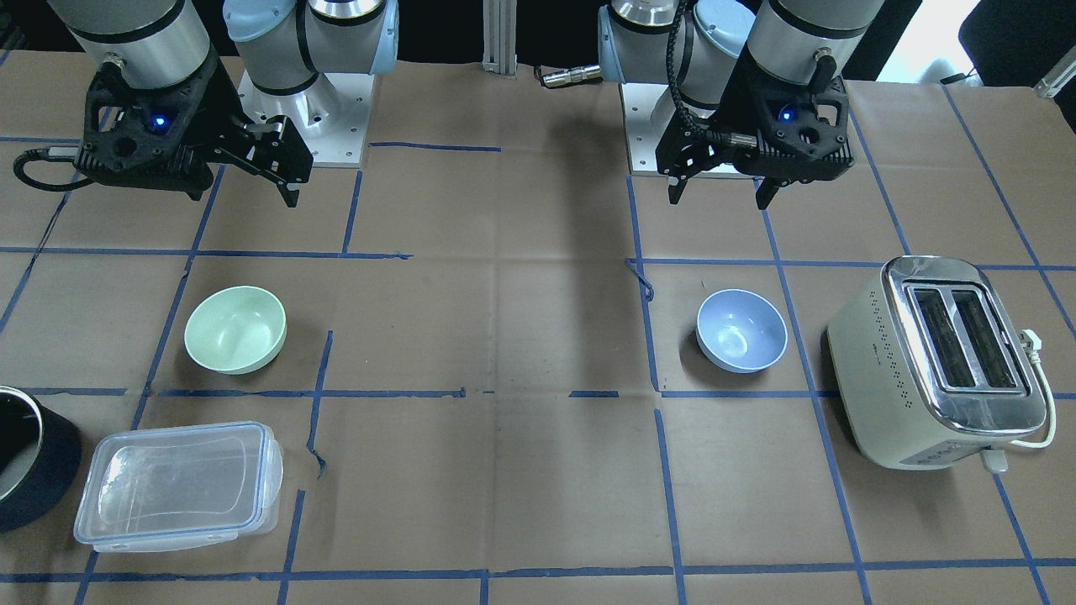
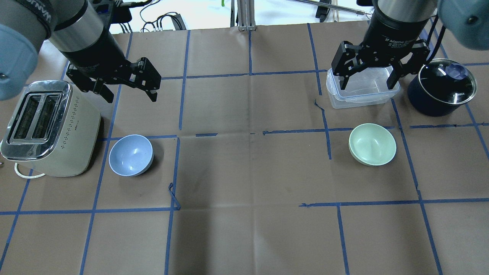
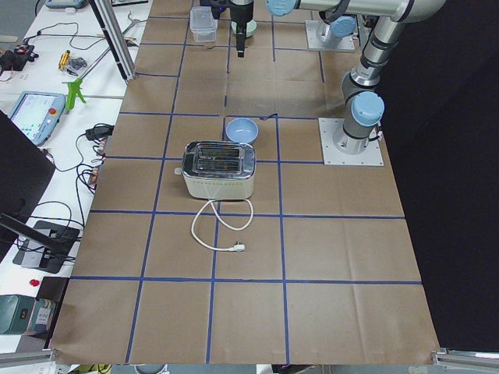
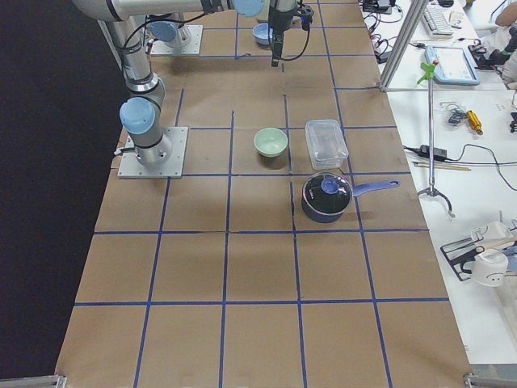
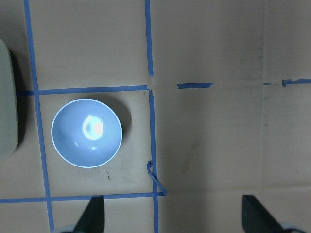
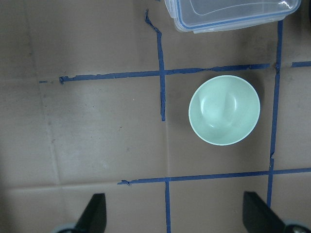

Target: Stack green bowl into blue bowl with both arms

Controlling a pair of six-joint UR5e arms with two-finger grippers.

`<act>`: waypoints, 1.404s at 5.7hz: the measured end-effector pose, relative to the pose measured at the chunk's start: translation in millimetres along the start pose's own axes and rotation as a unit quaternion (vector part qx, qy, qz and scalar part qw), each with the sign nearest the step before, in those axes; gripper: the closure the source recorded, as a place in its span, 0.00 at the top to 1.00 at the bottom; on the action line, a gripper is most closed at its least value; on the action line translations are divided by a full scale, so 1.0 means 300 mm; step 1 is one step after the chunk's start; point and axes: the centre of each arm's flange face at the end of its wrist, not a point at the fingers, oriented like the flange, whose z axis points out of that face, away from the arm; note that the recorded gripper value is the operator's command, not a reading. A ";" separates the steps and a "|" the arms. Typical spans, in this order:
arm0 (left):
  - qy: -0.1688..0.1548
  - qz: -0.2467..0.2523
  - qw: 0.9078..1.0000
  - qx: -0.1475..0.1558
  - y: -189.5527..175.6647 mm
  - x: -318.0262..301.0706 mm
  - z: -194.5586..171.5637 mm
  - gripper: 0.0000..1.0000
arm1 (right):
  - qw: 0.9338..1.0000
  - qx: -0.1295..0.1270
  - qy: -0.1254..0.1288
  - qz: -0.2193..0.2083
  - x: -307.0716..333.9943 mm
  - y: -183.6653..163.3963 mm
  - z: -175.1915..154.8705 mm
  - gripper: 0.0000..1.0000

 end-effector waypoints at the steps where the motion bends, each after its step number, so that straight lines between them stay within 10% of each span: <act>1: 0.000 0.000 1.000 0.001 0.000 0.000 -0.002 0.98 | 1.000 0.000 0.000 0.000 0.000 0.000 0.000 1.00; 8: 0.000 -0.002 1.000 0.003 0.002 -0.005 -0.010 0.98 | 0.999 -0.021 0.001 -0.035 0.257 -0.025 0.059 1.00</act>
